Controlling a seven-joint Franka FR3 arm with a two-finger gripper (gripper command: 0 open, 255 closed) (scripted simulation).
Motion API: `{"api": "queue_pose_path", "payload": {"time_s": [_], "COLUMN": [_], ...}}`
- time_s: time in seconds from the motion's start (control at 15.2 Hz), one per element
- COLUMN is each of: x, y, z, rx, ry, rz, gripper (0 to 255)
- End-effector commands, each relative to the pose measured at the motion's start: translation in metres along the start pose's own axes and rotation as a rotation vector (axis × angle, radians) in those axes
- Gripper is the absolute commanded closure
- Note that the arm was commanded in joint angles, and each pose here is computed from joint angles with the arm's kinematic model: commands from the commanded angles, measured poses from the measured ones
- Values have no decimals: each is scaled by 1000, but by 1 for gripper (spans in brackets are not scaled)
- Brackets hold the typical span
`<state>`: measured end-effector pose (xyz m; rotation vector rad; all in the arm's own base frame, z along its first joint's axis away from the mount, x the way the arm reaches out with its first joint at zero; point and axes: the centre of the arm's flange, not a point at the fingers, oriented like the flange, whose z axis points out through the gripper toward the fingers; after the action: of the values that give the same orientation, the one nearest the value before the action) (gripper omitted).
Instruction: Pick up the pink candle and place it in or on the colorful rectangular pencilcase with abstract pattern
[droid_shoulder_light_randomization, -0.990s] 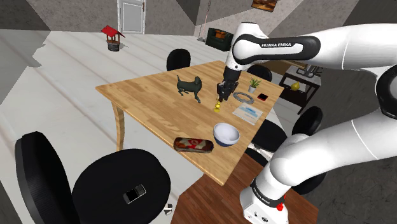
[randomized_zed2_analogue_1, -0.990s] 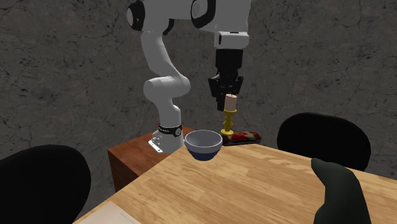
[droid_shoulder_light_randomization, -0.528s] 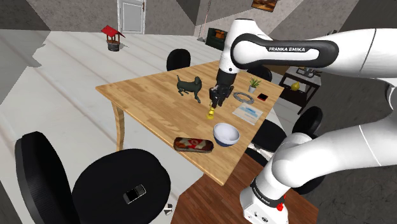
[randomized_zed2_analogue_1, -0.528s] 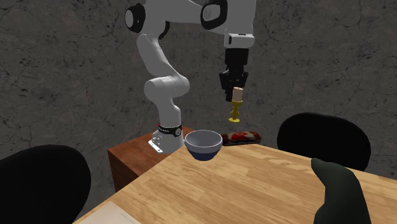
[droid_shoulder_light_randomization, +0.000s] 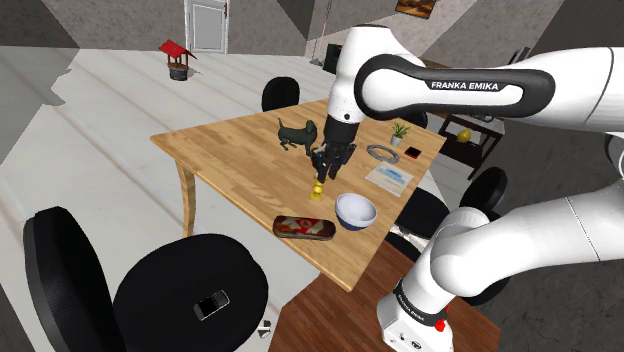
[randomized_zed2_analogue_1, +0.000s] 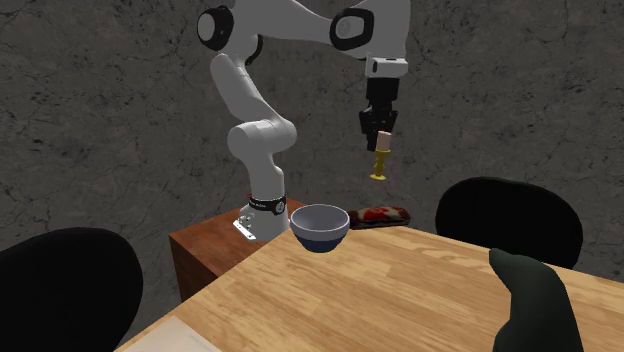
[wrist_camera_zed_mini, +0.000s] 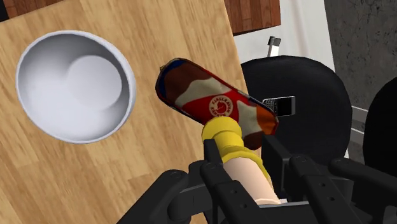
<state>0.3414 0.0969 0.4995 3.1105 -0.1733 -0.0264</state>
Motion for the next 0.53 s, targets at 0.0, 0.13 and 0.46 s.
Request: {"api": "queue_pose_path", "payload": {"time_s": [0.0,0.13,0.46], "x": [-2,-2,-1], "y": [-4,-4,-5], "z": [10,20,47], "rx": [0,0,0], "ry": [0,0,0], "rz": [1,1,1], "gripper": [255,255,255]}}
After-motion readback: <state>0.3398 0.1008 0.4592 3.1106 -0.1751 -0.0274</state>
